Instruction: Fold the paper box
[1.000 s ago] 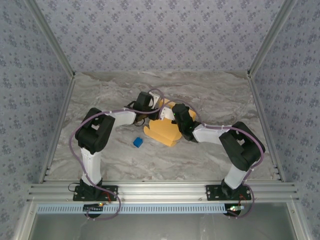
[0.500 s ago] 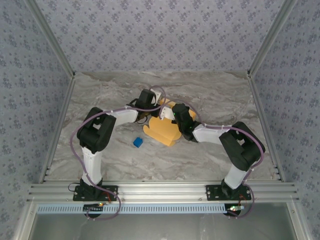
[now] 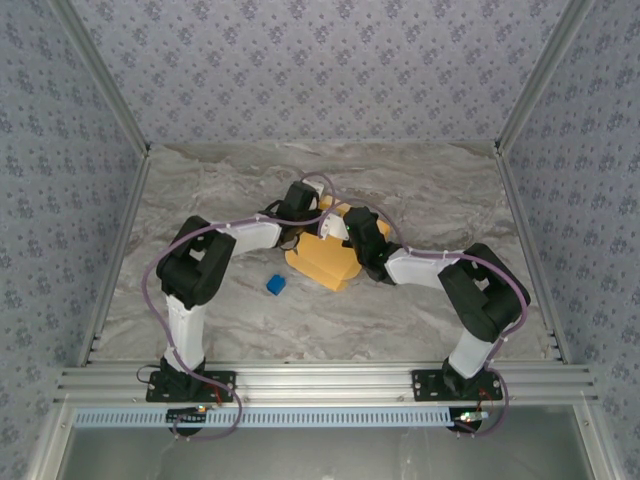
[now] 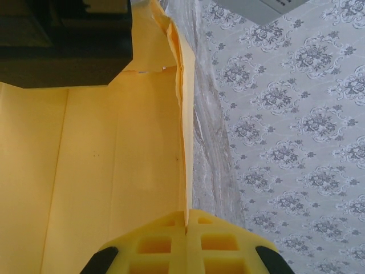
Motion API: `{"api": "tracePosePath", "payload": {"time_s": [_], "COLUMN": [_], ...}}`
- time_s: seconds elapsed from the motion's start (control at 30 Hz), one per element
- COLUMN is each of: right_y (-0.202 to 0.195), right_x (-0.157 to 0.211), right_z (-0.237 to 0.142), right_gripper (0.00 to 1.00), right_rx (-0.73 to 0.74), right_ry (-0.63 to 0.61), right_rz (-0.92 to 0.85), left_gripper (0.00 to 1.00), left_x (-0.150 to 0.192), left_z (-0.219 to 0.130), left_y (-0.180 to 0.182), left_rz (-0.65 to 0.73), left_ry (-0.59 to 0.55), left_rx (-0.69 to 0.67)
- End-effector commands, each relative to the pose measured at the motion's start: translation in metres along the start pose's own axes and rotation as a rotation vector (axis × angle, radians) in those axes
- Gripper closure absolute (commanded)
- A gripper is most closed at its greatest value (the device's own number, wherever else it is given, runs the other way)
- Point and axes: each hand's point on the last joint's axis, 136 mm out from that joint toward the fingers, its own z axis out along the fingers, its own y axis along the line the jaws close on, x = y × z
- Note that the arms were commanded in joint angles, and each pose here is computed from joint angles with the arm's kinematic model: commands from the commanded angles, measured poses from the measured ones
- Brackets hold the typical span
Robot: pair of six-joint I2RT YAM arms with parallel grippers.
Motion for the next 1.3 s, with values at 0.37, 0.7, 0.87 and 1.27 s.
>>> {"api": "tracePosePath", "payload": {"time_s": [0.37,0.7,0.87,1.27], "right_y": [-0.004,-0.003,-0.001,-0.001], "right_x": [0.007,0.007,0.008,0.004], "right_z": [-0.005,-0.005,-0.005,-0.004], "right_gripper": [1.0,1.0,1.0,1.0], "right_rx": [-0.016,-0.019,-0.023,-0.025], "right_ry": [0.023,0.021,0.023,0.015], "right_rz": [0.011,0.014,0.013,0.018], "left_gripper": [0.48,0.53,0.6,0.67], "left_x": [-0.017,-0.028,-0.033,-0.044], "left_z": [-0.016,-0.015,-0.014,-0.013], "left_y": [-0.014,-0.019,-0.018,-0.03], "left_rz": [0.057,0.054,0.053,0.062], "left_ry": [-0.109,-0.149,-0.168,-0.205], "left_rx": [0.215,0.263,0.254,0.288]}}
